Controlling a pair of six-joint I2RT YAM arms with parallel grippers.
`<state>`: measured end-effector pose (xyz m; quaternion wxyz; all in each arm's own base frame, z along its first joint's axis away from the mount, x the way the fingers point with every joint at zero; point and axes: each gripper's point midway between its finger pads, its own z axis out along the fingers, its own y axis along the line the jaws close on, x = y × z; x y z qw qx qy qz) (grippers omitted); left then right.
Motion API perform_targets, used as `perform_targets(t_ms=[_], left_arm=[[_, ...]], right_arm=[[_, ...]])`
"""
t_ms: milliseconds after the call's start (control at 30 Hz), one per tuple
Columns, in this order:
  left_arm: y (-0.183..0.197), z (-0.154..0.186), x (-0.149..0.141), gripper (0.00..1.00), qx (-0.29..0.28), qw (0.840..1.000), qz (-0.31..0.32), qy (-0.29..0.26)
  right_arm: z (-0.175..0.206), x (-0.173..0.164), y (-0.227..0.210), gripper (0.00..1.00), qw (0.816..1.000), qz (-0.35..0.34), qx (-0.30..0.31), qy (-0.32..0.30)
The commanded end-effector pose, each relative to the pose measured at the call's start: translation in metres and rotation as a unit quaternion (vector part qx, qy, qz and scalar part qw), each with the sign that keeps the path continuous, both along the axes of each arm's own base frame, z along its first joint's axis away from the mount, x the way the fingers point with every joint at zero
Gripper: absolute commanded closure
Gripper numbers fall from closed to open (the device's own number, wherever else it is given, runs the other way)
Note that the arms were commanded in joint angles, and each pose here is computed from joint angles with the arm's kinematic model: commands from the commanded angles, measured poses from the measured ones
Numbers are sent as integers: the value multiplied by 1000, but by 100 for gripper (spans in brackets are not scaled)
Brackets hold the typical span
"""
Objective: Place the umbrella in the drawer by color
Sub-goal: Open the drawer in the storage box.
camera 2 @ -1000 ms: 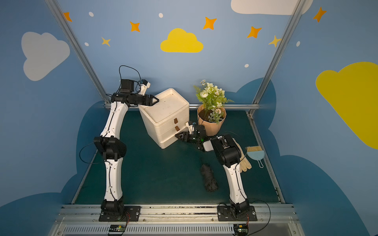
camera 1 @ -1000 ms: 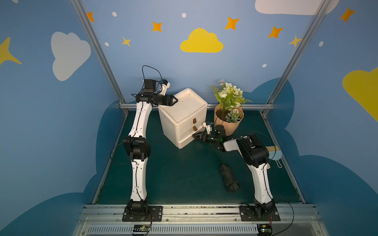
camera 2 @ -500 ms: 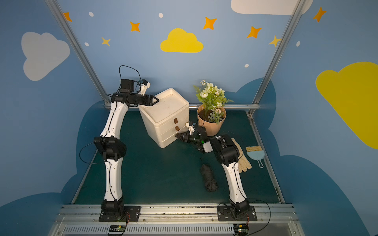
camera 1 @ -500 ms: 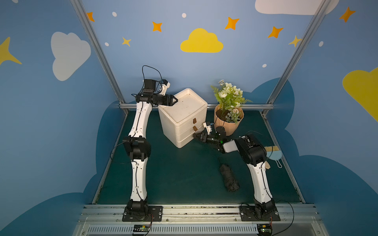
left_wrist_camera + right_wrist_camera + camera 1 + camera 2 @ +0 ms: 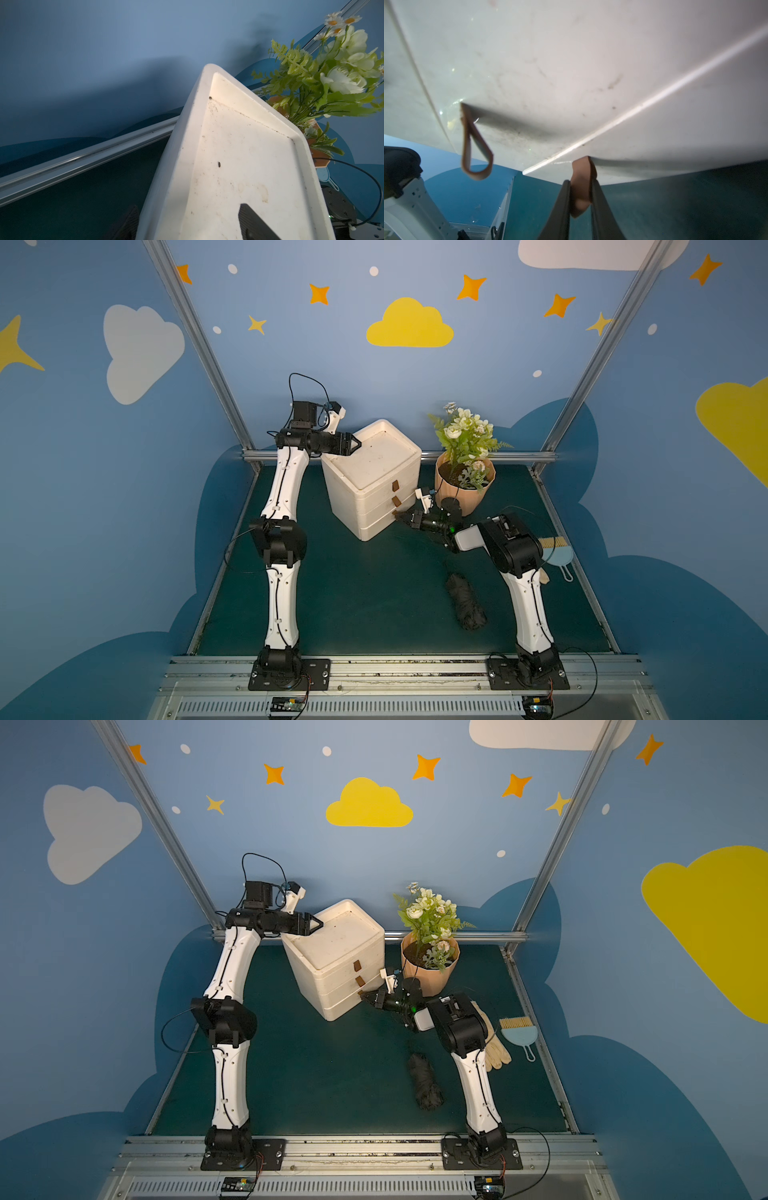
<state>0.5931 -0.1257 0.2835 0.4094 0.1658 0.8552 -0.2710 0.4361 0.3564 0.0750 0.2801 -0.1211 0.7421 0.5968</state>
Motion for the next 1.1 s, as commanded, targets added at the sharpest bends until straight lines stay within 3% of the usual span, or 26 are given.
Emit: perform_targets(t_ms=[0, 100, 1067], left_arm=[[-25, -7, -10, 22, -17, 999, -32, 23], [-25, -6, -11, 22, -17, 999, -33, 22], [-21, -2, -11, 22, -12, 999, -23, 19]], right_arm=[[26, -2, -1, 95, 1000, 3, 4, -30], [26, -5, -4, 100, 1000, 1, 0, -28], [23, -68, -76, 100, 998, -47, -38, 7]])
